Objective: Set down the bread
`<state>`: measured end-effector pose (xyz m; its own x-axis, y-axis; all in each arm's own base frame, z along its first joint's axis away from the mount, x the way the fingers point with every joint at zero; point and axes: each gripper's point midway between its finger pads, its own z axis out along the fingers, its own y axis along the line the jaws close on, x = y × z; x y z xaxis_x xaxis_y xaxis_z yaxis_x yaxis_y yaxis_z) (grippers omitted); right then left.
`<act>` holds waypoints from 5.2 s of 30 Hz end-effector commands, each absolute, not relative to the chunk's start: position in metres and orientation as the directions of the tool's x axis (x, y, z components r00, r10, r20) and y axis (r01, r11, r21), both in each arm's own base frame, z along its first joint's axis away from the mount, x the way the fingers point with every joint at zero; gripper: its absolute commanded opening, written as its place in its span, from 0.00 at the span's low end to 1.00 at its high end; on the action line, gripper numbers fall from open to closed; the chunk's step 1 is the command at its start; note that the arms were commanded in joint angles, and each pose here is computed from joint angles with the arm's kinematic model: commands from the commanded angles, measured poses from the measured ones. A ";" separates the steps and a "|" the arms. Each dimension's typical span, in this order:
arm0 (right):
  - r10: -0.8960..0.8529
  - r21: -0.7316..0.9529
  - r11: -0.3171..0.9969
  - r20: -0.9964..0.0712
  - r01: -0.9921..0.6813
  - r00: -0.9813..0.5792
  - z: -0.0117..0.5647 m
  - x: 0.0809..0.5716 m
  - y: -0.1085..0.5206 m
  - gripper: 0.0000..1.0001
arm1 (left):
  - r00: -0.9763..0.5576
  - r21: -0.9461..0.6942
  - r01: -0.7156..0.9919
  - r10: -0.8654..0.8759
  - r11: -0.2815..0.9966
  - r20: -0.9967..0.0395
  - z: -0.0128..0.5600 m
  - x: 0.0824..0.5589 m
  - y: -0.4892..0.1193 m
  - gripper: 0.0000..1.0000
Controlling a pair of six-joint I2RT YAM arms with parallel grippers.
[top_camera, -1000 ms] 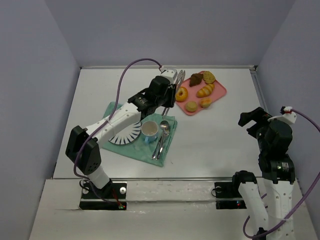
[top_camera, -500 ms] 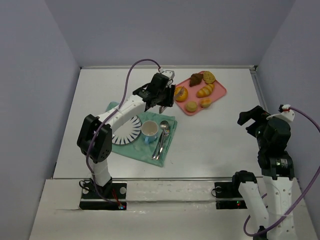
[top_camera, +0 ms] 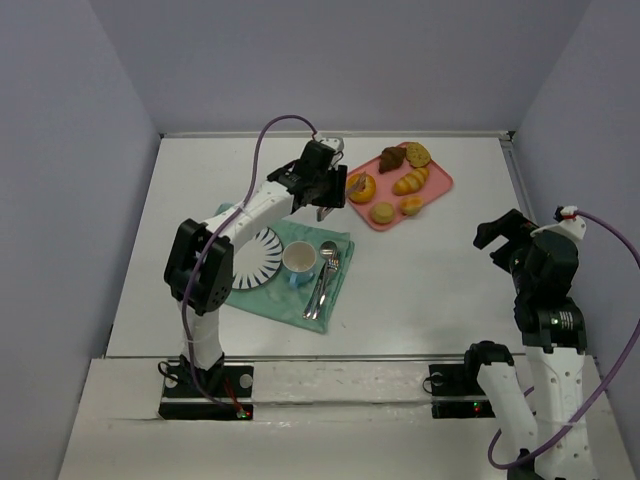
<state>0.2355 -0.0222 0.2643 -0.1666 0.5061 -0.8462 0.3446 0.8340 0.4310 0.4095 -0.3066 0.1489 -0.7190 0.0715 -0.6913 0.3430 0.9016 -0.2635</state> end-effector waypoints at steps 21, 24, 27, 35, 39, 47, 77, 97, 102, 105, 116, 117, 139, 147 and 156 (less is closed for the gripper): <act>0.505 0.442 0.824 -0.856 0.355 -0.107 0.274 0.241 -0.029 0.98 | -0.735 -0.327 0.326 0.020 0.887 -0.678 0.161 0.422 -0.323 0.14; 0.506 0.443 0.823 -0.857 0.356 -0.102 0.274 0.241 -0.030 0.98 | -0.706 -0.327 0.336 0.006 0.883 -0.709 0.182 0.426 -0.324 0.11; 0.508 0.445 0.823 -0.855 0.353 -0.105 0.274 0.241 -0.029 0.98 | -0.656 -0.319 0.354 -0.010 0.879 -0.755 0.215 0.429 -0.321 0.10; 0.510 0.449 0.829 -0.852 0.334 -0.117 0.273 0.242 -0.025 0.98 | -0.521 -0.286 0.185 -0.153 0.940 -0.840 0.278 0.409 -0.246 0.09; 0.511 0.452 0.830 -0.851 0.326 -0.121 0.272 0.243 -0.023 0.98 | -0.502 -0.295 -0.054 -0.281 0.954 -0.818 0.266 0.380 -0.178 0.09; 0.513 0.453 0.838 -0.845 0.305 -0.154 0.268 0.249 -0.017 0.98 | -0.519 -0.292 -0.408 -0.483 0.865 -0.705 0.199 0.291 -0.082 0.14; 0.512 0.450 0.839 -0.844 0.306 -0.160 0.266 0.249 -0.017 0.98 | -0.531 -0.367 -0.398 -0.537 0.841 -0.656 0.204 0.238 -0.071 0.58; 0.493 0.433 0.856 -0.849 0.283 -0.191 0.265 0.255 -0.013 0.99 | -0.219 -0.006 0.533 0.131 0.846 -0.967 0.294 0.452 -0.233 0.50; 0.487 0.424 0.852 -0.857 0.306 -0.168 0.267 0.253 -0.019 0.99 | -0.139 0.207 0.620 0.366 0.757 -0.920 0.254 0.491 -0.245 0.50; 0.485 0.419 0.851 -0.858 0.316 -0.168 0.267 0.254 -0.021 0.99 | -0.142 0.238 0.621 0.405 0.747 -0.903 0.236 0.514 -0.248 0.52; 0.477 0.400 0.845 -0.864 0.356 -0.161 0.268 0.252 -0.029 0.99 | -0.378 0.082 0.643 0.410 0.761 -0.830 0.136 0.576 -0.244 0.59; 0.478 0.403 0.844 -0.865 0.354 -0.153 0.270 0.251 -0.029 0.99 | -0.397 0.054 0.641 0.391 0.766 -0.830 0.132 0.577 -0.240 0.59; 0.497 0.424 0.831 -0.857 0.361 -0.137 0.270 0.243 -0.029 1.00 | -0.356 -0.112 0.271 -0.009 0.956 -0.935 0.321 0.508 -0.170 0.99; 0.512 0.422 0.821 -0.842 0.384 -0.171 0.262 0.251 -0.029 1.00 | -0.354 -0.355 -0.140 -0.381 0.924 -0.854 0.275 0.398 -0.097 0.99; 0.528 0.431 0.809 -0.832 0.399 -0.171 0.258 0.253 -0.030 1.00 | -0.395 -0.346 -0.376 -0.486 0.859 -0.779 0.211 0.333 -0.057 0.99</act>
